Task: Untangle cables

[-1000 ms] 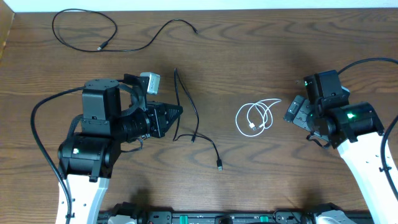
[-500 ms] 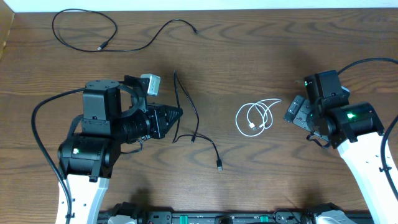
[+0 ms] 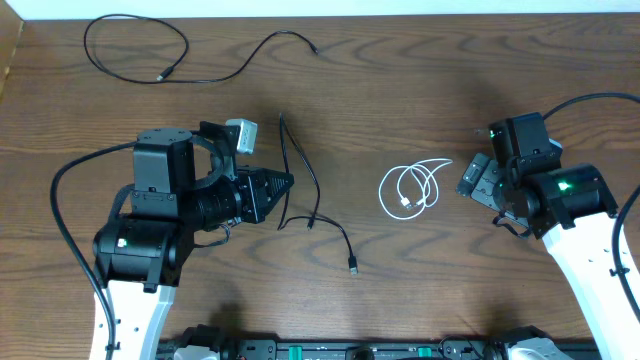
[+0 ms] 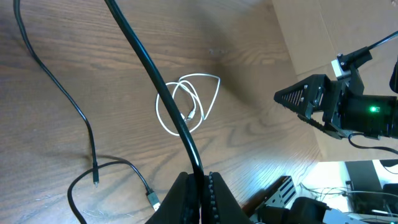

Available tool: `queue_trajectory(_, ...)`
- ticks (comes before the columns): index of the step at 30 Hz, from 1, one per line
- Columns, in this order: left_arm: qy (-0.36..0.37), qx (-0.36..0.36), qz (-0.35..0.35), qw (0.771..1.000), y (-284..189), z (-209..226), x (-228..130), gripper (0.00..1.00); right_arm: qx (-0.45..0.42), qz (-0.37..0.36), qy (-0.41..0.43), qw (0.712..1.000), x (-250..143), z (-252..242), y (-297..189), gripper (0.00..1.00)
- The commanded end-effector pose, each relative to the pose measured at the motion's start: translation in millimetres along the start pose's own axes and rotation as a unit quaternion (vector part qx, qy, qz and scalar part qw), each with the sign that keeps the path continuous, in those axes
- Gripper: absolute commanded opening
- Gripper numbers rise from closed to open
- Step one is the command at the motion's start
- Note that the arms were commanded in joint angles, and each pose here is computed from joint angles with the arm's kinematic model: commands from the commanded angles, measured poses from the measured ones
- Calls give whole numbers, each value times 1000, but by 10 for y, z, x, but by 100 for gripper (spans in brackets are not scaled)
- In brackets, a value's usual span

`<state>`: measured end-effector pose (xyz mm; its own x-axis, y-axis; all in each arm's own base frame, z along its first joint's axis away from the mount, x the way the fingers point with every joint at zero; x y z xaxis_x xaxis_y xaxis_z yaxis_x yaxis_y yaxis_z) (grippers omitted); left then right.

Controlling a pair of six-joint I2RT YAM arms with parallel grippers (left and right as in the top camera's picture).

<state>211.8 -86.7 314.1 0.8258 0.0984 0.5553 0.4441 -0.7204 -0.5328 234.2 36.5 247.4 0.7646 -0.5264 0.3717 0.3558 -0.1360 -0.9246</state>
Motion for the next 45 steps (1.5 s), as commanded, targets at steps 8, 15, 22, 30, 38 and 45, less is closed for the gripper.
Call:
queue_trajectory(8,4,0,-10,1000,-42,-44,47,7,-5,-13,0,1000,27,-28,-35,99)
queue_trajectory(15,3,0,-10,1000,-42,-44,47,7,-5,-13,0,1000,27,-28,-35,99)
queue_trajectory(22,0,0,-10,1000,-42,-45,49,7,-5,-13,0,1000,27,-28,-35,99)
queue_trajectory(30,-3,-2,-17,1000,-42,-52,74,7,-5,-13,0,1000,27,-28,-35,99)
queue_trajectory(38,-1,-4,-23,1000,-43,-60,99,7,-5,-13,0,1000,27,-28,-35,99)
queue_trajectory(45,-53,15,-37,998,-46,-26,133,7,-5,-13,0,1000,27,-28,-35,99)
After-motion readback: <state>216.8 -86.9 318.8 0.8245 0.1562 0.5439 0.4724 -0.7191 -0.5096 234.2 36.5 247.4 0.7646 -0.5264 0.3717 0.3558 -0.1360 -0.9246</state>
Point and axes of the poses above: each gripper's point midway between its finger pads, its own y axis out along the fingers, its own z axis along the line the jaws close on, x = y × z, the point moved 8 cm from there along -y, back along the fingers, and after that the axes turned 2 degrees about y, right-handed, at the moved point
